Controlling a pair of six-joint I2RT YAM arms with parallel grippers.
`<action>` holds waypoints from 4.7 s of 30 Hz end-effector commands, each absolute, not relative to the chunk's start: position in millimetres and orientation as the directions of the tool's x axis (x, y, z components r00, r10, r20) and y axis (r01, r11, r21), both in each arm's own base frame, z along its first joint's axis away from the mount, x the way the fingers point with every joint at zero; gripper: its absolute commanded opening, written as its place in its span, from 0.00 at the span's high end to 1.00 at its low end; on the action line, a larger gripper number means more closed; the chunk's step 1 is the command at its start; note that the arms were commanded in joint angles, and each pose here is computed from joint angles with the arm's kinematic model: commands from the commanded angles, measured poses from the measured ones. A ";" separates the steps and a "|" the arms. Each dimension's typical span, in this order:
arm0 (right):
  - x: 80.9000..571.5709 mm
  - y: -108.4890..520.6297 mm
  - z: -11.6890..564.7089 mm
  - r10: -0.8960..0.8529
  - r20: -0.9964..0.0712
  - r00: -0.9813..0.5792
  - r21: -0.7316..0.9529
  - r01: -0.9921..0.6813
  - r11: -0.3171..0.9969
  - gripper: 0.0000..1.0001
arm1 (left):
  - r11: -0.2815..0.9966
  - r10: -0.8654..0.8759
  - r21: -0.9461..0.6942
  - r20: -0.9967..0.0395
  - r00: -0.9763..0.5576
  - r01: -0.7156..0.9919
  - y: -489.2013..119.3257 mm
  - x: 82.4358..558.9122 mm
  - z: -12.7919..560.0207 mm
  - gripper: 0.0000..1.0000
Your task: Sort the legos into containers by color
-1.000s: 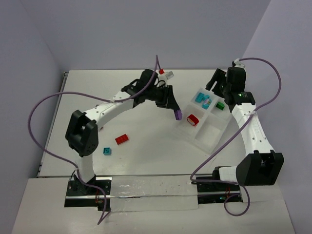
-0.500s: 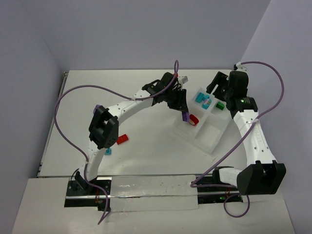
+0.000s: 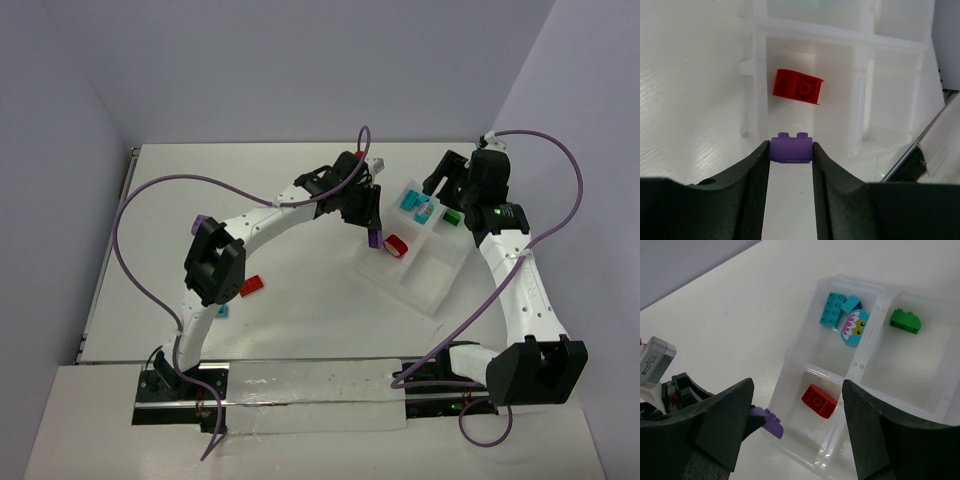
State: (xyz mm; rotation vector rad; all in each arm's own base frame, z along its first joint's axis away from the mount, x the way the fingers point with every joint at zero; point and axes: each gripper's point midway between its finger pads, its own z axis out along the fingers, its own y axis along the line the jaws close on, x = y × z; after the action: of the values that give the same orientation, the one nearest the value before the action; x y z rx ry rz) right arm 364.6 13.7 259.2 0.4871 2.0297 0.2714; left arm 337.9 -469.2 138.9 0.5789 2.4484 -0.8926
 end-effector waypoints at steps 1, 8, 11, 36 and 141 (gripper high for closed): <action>369.6 18.4 272.1 0.451 -0.796 -0.404 0.407 0.193 0.893 0.21 | 0.727 0.228 -0.406 -0.618 -0.753 0.554 -474.0 351.4 144.3 1.00; 367.5 18.2 273.3 0.453 -0.795 -0.404 0.409 0.195 0.891 0.21 | 0.731 0.241 -0.368 -0.649 -0.721 0.575 -485.8 352.1 146.4 1.00; 367.5 18.9 273.4 0.455 -0.793 -0.405 0.412 0.194 0.890 0.21 | 0.728 0.244 -0.362 -0.658 -0.713 0.583 -491.3 350.3 148.1 1.00; 357.1 9.1 305.7 0.435 -0.833 -0.341 0.386 0.205 0.900 0.21 | 0.637 0.254 -0.423 -0.674 -0.693 0.645 -505.0 314.2 190.4 1.00; 385.9 145.8 268.8 0.375 -0.732 -0.569 0.505 -0.082 0.859 0.18 | 0.925 -0.225 0.133 -0.561 -0.796 -0.356 -6.7 419.4 85.5 0.01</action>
State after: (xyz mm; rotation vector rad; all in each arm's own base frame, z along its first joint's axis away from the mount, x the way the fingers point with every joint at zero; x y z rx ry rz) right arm 376.9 142.5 252.2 0.2361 2.1474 0.6119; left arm 407.1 -17.6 69.1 -0.4005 2.6036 0.2648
